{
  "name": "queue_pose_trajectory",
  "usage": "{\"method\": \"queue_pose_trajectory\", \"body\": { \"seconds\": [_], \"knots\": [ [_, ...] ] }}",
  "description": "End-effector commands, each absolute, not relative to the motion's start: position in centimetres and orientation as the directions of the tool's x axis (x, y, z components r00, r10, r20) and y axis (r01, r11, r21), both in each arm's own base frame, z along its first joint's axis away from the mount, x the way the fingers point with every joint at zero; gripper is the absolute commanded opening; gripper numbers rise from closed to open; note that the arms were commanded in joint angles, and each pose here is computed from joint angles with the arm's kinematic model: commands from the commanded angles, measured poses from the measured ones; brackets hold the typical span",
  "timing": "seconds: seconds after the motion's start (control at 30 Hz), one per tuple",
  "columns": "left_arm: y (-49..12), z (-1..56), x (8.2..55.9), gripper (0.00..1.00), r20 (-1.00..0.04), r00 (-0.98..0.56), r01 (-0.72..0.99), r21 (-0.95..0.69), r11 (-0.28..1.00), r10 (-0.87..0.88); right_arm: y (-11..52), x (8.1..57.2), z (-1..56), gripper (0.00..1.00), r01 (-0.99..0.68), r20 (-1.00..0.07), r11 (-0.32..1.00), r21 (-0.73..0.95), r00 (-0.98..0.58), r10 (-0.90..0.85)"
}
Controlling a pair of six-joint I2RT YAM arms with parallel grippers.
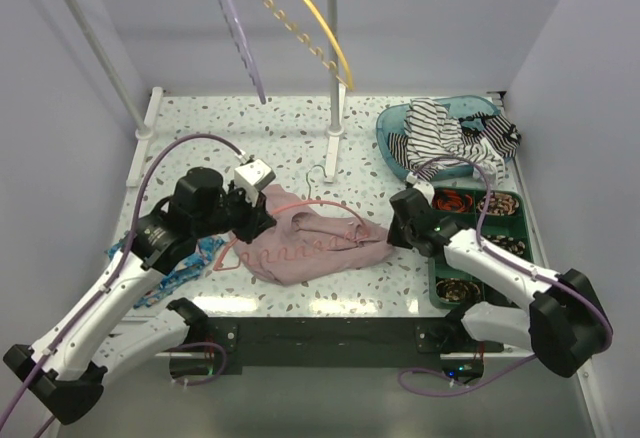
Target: Place the tank top on the hanger
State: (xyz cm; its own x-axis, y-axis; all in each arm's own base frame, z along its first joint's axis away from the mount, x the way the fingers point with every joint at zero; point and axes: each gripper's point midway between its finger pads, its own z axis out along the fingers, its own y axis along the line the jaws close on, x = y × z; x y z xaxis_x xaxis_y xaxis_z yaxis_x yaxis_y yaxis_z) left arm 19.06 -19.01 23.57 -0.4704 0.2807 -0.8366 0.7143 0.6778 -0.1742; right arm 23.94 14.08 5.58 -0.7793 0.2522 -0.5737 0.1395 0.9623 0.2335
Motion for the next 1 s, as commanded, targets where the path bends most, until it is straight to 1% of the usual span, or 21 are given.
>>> {"method": "queue_pose_trajectory", "body": {
  "seconds": [0.0, 0.27, 0.47, 0.67, 0.8, 0.87, 0.97],
  "knots": [
    [-19.8, 28.3, 19.1, 0.0, -0.918, -0.334, 0.765, -0.13, 0.631, 0.216, 13.8, 26.5, 10.1, 0.0, 0.122, -0.672, 0.968, 0.217, -0.701, 0.239],
    [-18.5, 30.3, 18.7, 0.0, -0.947, -0.274, 0.742, -0.097, 0.663, 0.167, 14.2, 26.7, 11.8, 0.0, 0.087, -0.691, 0.97, 0.226, -0.687, 0.223],
    [-19.6, 29.0, 18.9, 0.0, -0.934, -0.293, 0.774, -0.108, 0.623, 0.203, 14.6, 26.7, 14.4, 0.0, 0.038, -0.727, 0.961, 0.274, -0.646, 0.233],
    [-19.6, 30.0, 20.4, 0.0, -0.948, -0.246, 0.757, -0.057, 0.651, 0.203, 15.7, 26.7, 16.8, 0.0, -0.041, -0.752, 0.954, 0.298, -0.625, 0.209],
    [-20.1, 32.1, 19.8, 0.0, -0.971, -0.172, 0.792, -0.035, 0.61, 0.168, 15.9, 26.9, 17.2, 0.0, -0.056, -0.764, 0.958, 0.281, -0.617, 0.188],
    [-20.1, 32.9, 19.2, 0.0, -0.977, -0.114, 0.817, 0.011, 0.576, 0.181, 15.8, 27.1, 17.6, 0.0, -0.058, -0.772, 0.962, 0.266, -0.611, 0.177],
    [-20.1, 33.2, 18.3, 0.0, -0.976, -0.095, 0.842, 0.025, 0.539, 0.194, 15.6, 27.8, 18.8, 0.0, -0.055, -0.792, 0.967, 0.248, -0.586, 0.17]
  ]
}}
